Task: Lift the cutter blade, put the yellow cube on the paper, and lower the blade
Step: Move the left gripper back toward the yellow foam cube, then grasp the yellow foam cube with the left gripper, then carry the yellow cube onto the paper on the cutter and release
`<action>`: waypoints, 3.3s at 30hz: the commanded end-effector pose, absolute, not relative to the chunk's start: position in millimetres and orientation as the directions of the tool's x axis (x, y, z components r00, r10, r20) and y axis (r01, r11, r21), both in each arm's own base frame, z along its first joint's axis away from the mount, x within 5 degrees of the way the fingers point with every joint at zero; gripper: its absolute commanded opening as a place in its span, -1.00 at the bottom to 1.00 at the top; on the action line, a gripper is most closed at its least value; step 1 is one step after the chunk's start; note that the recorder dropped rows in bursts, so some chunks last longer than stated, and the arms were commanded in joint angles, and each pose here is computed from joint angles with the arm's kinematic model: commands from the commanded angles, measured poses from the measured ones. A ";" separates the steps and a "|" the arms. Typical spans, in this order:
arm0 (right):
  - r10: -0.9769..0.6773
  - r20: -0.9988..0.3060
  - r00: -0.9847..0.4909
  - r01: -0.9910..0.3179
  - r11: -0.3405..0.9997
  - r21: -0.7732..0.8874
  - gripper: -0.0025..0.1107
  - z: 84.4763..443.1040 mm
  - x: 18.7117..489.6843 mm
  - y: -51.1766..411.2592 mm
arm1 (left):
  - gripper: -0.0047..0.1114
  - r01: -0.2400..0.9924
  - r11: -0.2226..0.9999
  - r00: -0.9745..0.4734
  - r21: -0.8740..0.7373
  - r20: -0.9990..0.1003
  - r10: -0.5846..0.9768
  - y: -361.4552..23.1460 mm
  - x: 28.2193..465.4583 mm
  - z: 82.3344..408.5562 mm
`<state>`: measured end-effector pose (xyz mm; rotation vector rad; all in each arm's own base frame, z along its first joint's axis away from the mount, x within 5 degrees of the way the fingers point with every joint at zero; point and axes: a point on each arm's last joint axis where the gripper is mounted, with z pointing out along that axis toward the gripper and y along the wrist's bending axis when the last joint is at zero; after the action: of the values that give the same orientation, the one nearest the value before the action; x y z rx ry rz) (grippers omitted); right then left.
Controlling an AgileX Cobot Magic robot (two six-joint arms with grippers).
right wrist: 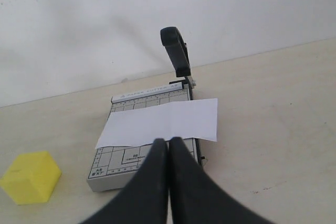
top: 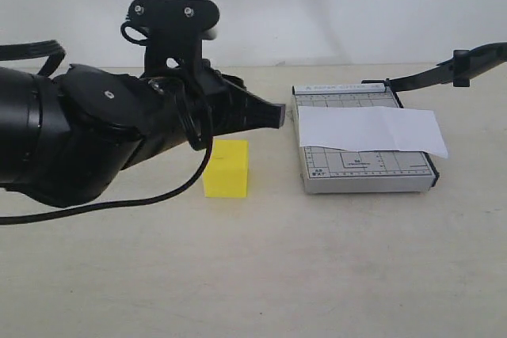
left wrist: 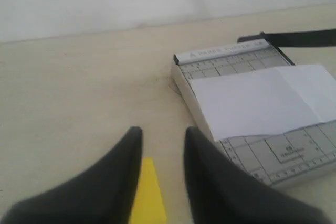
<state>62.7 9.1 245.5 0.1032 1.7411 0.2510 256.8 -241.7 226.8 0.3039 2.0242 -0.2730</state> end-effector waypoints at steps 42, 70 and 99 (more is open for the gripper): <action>0.223 -0.957 -0.187 -0.067 0.969 0.239 -0.96 244.3 62.9 9.1 | 0.52 0.232 0.969 -0.565 -0.088 -0.823 0.061 -257.2 308.2 135.0; 0.232 -0.954 -0.189 -0.068 0.966 0.249 -0.96 244.3 62.8 9.4 | -0.84 0.152 0.982 -0.567 -0.110 -0.824 -0.004 -250.4 310.7 139.3; 0.228 -0.955 -0.189 -0.069 0.967 0.245 -0.96 244.3 62.8 9.4 | -0.84 0.677 0.725 -0.428 -0.129 -0.870 0.245 -388.0 372.2 158.3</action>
<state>62.6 9.6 245.5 0.1204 1.7418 0.2733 371.7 -383.2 154.9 0.6332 2.0456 -0.6156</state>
